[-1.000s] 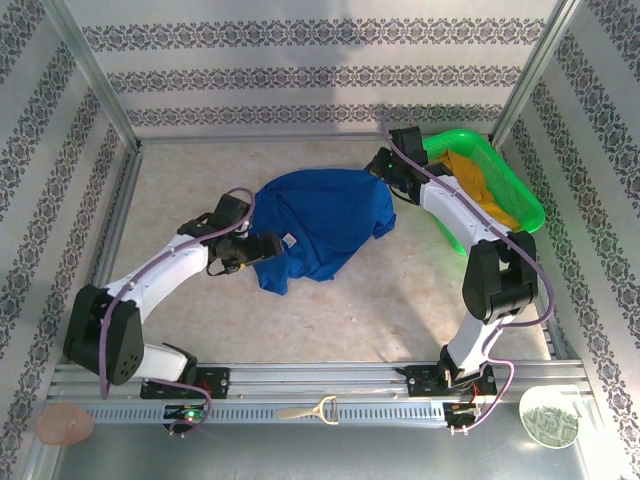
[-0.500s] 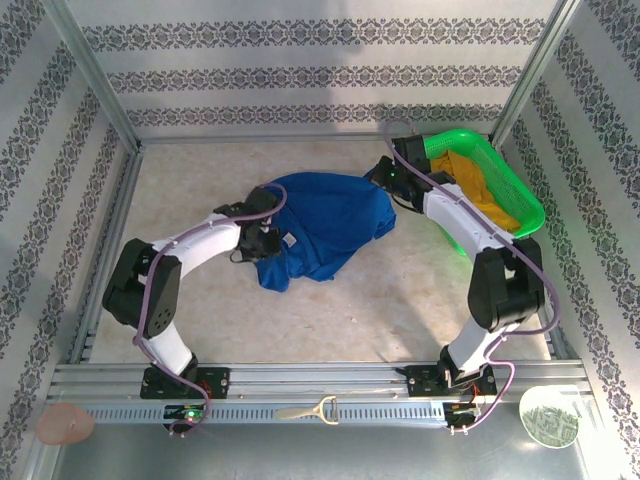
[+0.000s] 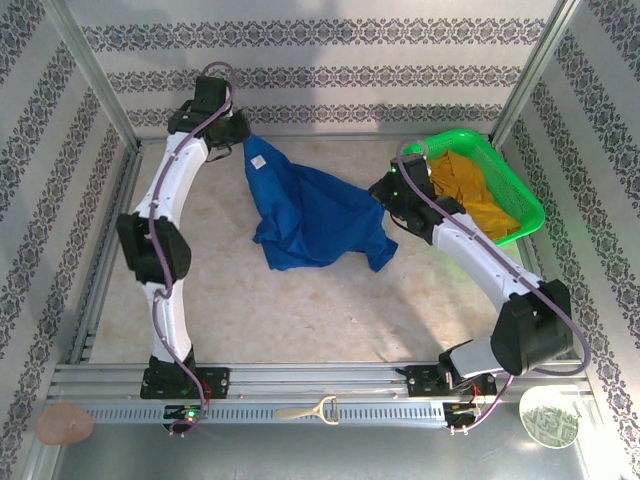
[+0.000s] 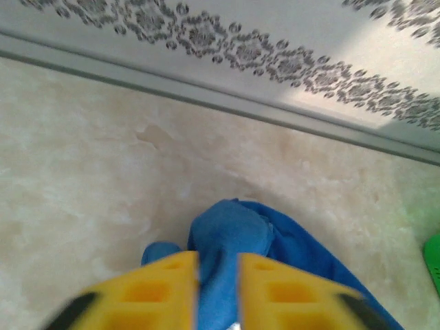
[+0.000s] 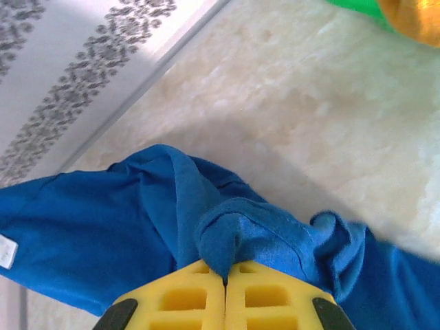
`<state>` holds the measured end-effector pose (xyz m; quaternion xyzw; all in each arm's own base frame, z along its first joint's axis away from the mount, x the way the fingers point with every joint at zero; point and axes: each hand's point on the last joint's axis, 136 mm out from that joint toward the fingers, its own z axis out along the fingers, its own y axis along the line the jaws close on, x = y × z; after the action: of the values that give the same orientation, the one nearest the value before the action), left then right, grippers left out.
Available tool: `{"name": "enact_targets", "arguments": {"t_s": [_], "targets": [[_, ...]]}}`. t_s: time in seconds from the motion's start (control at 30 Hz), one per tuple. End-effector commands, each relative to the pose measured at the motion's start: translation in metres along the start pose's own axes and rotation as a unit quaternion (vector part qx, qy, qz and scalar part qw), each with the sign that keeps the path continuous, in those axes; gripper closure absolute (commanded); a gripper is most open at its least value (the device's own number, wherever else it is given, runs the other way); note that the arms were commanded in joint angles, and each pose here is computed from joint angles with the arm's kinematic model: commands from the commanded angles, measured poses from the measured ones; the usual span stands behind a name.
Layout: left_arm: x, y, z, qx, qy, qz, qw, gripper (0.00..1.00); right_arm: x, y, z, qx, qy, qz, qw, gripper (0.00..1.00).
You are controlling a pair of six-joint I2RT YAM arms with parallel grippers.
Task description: Fold the inside-out t-shirt
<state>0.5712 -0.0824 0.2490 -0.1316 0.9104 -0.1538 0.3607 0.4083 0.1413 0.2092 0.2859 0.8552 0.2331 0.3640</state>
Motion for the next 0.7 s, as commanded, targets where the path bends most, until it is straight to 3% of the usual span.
{"name": "enact_targets", "arguments": {"t_s": [0.0,0.03,0.1,0.17,0.27,0.47,0.67], "targets": [[0.014,0.017,0.008,-0.015,0.063,-0.010,0.998,0.44,-0.031,-0.001,0.022,0.030,-0.041,0.013,0.999,1.00],[0.015,0.013,0.005,-0.009,0.070,-0.009,0.997,0.36,-0.036,-0.003,0.030,0.038,-0.035,0.005,0.999,0.87],[0.026,0.008,-0.005,-0.006,0.084,-0.001,0.996,0.27,-0.042,-0.007,0.038,0.049,-0.022,-0.019,0.998,0.45],[0.042,0.006,-0.018,-0.005,0.095,0.003,0.995,0.22,-0.041,-0.009,0.032,0.053,-0.010,-0.044,0.998,0.33],[0.080,0.011,-0.039,0.014,0.099,-0.027,0.995,0.15,-0.022,-0.018,0.014,0.052,0.018,-0.091,0.994,0.31],[0.199,0.027,-0.073,0.040,0.148,-0.094,0.984,0.09,0.056,-0.089,-0.012,0.112,0.091,-0.097,0.985,0.31],[0.278,0.017,-0.066,0.047,0.197,-0.115,0.972,0.08,0.119,-0.140,-0.009,0.166,0.147,-0.100,0.970,0.30]]}}
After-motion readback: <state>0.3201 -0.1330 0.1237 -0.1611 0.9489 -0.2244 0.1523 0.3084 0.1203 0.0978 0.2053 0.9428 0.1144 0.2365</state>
